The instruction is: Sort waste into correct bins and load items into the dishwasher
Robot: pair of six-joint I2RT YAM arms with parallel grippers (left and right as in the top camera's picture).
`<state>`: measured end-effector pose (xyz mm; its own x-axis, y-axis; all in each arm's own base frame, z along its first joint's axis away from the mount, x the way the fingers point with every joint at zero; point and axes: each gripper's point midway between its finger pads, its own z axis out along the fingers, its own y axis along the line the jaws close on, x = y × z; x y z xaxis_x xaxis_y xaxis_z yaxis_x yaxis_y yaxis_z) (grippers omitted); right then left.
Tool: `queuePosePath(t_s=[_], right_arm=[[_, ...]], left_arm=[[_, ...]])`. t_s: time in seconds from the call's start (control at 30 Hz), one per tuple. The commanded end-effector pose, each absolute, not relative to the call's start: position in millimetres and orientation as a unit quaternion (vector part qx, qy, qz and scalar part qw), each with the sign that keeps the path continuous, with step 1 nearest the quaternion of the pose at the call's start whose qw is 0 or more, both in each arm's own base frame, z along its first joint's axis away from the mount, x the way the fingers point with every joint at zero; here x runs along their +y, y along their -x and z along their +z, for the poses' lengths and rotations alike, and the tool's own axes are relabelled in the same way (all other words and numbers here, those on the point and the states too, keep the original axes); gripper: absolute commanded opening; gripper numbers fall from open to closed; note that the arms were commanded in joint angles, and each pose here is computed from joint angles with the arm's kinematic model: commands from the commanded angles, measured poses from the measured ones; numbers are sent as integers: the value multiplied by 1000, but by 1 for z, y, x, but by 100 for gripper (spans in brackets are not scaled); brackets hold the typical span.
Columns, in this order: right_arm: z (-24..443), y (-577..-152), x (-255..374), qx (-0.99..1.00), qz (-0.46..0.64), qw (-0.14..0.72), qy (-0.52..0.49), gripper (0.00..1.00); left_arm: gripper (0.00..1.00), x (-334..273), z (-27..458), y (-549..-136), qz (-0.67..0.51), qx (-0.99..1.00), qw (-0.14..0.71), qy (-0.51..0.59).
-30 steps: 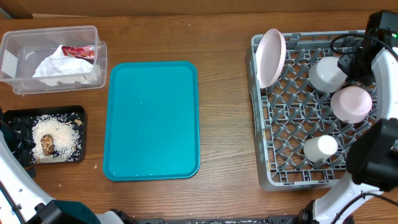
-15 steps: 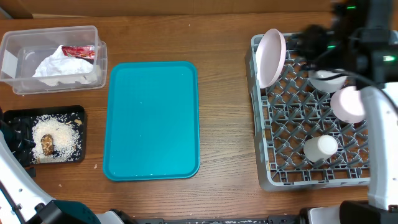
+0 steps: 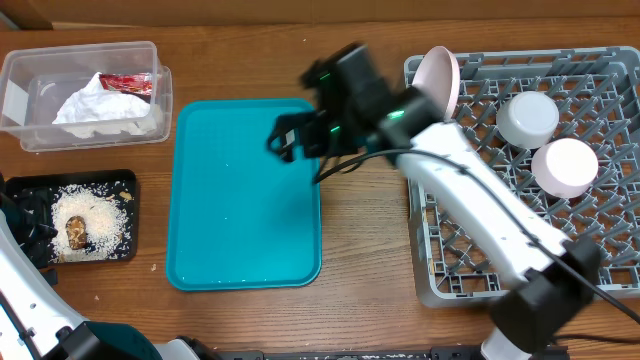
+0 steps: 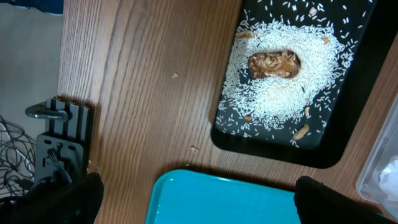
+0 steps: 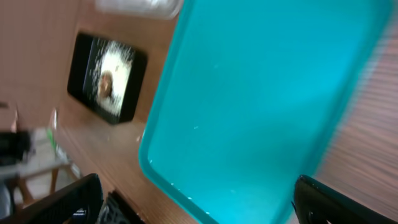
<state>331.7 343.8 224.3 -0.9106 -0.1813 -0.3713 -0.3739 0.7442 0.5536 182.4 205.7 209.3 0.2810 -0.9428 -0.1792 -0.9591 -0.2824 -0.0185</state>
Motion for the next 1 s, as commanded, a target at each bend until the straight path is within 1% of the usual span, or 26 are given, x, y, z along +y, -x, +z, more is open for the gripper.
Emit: queuePosePath(t_s=[0.0, 0.2, 0.47, 0.6, 0.97], right_arm=[[206, -311, 377, 917, 328, 128, 187, 100], [181, -286, 415, 910, 329, 108, 228, 100], [174, -272, 428, 906, 329, 99, 245, 100], [172, -272, 428, 907, 327, 100, 245, 100], [166, -289, 420, 920, 286, 134, 231, 100]], left_arm=[[100, 206, 208, -181, 68, 588, 59, 804], [100, 206, 208, -181, 68, 588, 58, 804], [100, 206, 208, -181, 68, 588, 59, 804], [100, 206, 208, -181, 68, 588, 58, 804], [100, 206, 208, -181, 68, 588, 59, 804]])
